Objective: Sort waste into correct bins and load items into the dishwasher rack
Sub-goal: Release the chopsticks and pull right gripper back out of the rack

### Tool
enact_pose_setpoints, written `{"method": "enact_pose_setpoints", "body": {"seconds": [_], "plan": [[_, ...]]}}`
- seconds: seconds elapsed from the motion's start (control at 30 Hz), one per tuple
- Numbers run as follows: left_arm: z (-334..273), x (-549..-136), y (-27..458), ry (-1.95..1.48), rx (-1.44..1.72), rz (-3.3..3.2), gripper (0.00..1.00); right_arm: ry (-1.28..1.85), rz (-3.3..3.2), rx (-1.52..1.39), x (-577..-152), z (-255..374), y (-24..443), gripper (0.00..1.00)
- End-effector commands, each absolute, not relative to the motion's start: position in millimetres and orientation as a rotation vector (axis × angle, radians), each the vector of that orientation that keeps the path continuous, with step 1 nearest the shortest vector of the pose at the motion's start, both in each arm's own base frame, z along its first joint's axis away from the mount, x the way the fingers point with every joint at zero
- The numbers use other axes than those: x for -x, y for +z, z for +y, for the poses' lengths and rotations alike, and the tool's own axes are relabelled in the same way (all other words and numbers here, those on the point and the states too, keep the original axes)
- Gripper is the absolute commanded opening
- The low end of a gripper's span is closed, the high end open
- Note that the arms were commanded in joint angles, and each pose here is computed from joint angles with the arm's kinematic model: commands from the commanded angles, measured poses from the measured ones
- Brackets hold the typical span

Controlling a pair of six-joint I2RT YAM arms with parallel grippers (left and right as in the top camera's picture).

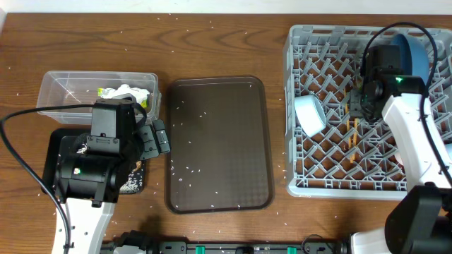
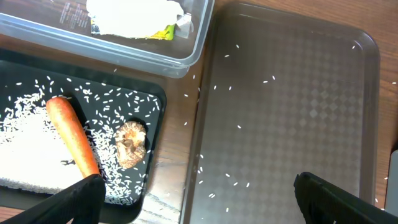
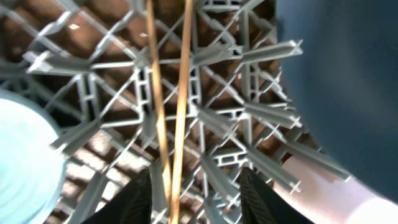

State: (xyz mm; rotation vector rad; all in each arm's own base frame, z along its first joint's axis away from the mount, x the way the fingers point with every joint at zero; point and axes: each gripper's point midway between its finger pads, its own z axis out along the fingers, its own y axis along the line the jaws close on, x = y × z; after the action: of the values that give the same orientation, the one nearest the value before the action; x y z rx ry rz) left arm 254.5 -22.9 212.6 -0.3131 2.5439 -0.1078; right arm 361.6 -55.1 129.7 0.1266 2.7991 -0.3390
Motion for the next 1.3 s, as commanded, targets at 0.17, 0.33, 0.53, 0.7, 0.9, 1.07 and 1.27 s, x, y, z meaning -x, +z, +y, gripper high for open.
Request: {"method": "enact_pose_setpoints", "body": {"seconds": [0.17, 0.33, 0.53, 0.7, 0.9, 1.07, 1.27], "plan": [[-20.9, -255.8, 217.8, -0.101, 0.313, 2.531, 0.98, 0.024, 2.548, -0.088, -338.5, -9.6, 228.5, 0.45], [-20.9, -255.8, 217.8, -0.1, 0.313, 2.531, 0.98, 0.512, 2.355, 0.141, -297.3, 73.5, 292.5, 0.51], [-20.9, -255.8, 217.8, -0.101, 0.313, 2.531, 0.98, 0.746, 2.239, 0.194, -249.9, 122.0, 335.1, 0.67], [-20.9, -255.8, 217.8, -0.1, 0.313, 2.531, 0.98, 0.783, 2.199, 0.291, -228.0, 138.0, 345.8, 0.99], [-20.9, -255.8, 217.8, -0.101, 0.313, 2.531, 0.98, 0.804, 2.253, 0.31, -211.6, 140.7, 337.0, 0.99], [-20.9, -255.9, 217.8, -0.101, 0.313, 2.53, 0.98, 0.754, 2.385, 0.261, -197.4, 129.7, 313.7, 0.99], [-20.9, -255.8, 217.8, -0.101, 0.313, 2.531, 0.98, 0.705, 2.361, 0.313, -199.1, 126.6, 314.6, 0.99]]}}
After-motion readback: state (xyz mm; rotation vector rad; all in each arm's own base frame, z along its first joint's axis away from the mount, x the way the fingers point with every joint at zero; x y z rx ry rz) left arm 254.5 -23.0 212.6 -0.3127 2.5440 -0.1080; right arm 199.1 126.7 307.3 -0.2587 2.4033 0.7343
